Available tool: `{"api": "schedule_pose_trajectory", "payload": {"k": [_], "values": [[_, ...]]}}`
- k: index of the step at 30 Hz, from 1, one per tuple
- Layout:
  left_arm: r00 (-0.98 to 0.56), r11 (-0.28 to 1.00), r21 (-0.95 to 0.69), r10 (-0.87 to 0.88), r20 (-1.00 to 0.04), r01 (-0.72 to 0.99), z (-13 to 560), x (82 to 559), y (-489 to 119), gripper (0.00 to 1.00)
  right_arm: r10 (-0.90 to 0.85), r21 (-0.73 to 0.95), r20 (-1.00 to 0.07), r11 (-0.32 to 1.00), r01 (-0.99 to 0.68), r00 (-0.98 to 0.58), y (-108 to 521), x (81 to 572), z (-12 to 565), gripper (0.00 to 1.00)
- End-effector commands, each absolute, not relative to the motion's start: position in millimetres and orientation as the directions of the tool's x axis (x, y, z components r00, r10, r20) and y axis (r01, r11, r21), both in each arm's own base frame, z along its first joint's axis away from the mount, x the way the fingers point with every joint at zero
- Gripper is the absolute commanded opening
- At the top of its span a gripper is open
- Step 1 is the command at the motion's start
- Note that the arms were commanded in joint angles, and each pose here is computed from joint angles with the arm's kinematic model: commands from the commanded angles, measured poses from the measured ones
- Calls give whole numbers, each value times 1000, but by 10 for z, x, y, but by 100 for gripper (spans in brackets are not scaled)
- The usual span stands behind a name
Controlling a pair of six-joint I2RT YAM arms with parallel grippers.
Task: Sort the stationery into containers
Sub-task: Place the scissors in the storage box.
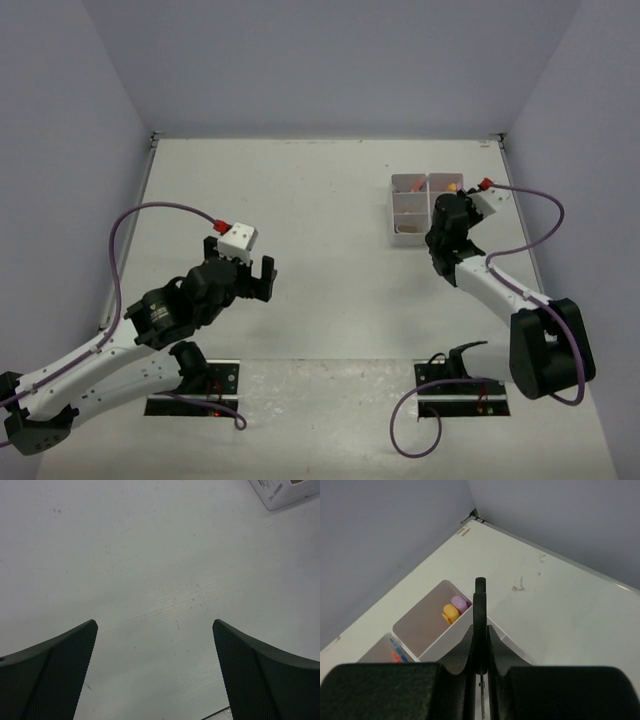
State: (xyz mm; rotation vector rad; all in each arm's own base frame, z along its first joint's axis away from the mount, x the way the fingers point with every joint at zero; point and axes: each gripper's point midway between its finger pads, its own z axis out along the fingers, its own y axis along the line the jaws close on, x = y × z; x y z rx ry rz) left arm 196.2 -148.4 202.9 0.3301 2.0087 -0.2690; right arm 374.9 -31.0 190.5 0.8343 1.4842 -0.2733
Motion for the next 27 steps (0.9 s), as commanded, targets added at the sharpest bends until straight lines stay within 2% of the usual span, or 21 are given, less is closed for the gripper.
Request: {"api": "schedule_pose_trajectory", "payload": {"k": [1,5,13,27], "values": [[-406,923,-77,90,-909,377,2090,1985,-1598,100,385,394,-903,558,731,192,-416,3865,1909,0],[-408,917,-80,94,-908,390,2085,1976,-1623,100,416,359,-899,517,777,139,-395,3912,1805,0],[-400,907,-90,91,-912,412,2104,1953,-1648,100,431,339,-893,456,823,130,-445,3789,1767,0],[-400,893,-96,99,-911,439,2097,1933,-1698,100,319,175,-947,413,894,37,-564,3922,1695,0]]}}
